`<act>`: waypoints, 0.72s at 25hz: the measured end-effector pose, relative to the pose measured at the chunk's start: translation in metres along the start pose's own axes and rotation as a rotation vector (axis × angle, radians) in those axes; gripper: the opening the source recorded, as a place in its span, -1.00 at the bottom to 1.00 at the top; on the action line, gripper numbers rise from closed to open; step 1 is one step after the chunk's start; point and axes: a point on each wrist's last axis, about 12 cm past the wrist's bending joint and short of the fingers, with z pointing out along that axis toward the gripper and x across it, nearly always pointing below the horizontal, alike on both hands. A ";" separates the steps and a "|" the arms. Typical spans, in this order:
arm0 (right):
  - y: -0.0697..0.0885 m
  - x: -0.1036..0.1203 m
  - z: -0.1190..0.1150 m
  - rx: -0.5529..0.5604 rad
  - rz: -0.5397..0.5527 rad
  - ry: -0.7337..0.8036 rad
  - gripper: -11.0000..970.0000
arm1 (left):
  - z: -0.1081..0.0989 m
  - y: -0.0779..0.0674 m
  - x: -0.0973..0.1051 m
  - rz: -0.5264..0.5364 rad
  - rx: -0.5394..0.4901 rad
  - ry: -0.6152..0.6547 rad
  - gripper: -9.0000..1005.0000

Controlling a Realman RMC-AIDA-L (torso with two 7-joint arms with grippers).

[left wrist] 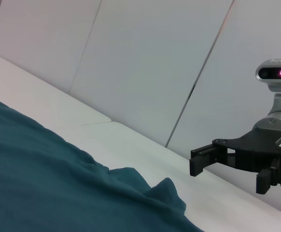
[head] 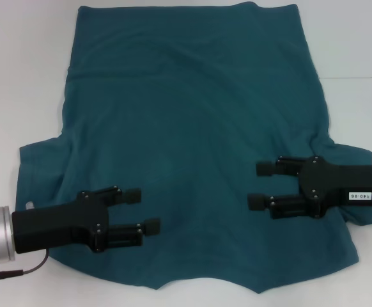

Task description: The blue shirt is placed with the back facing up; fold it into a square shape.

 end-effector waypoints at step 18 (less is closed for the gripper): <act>0.001 0.002 -0.001 0.003 0.007 -0.016 0.91 | -0.010 0.013 0.005 -0.071 -0.144 -0.035 0.75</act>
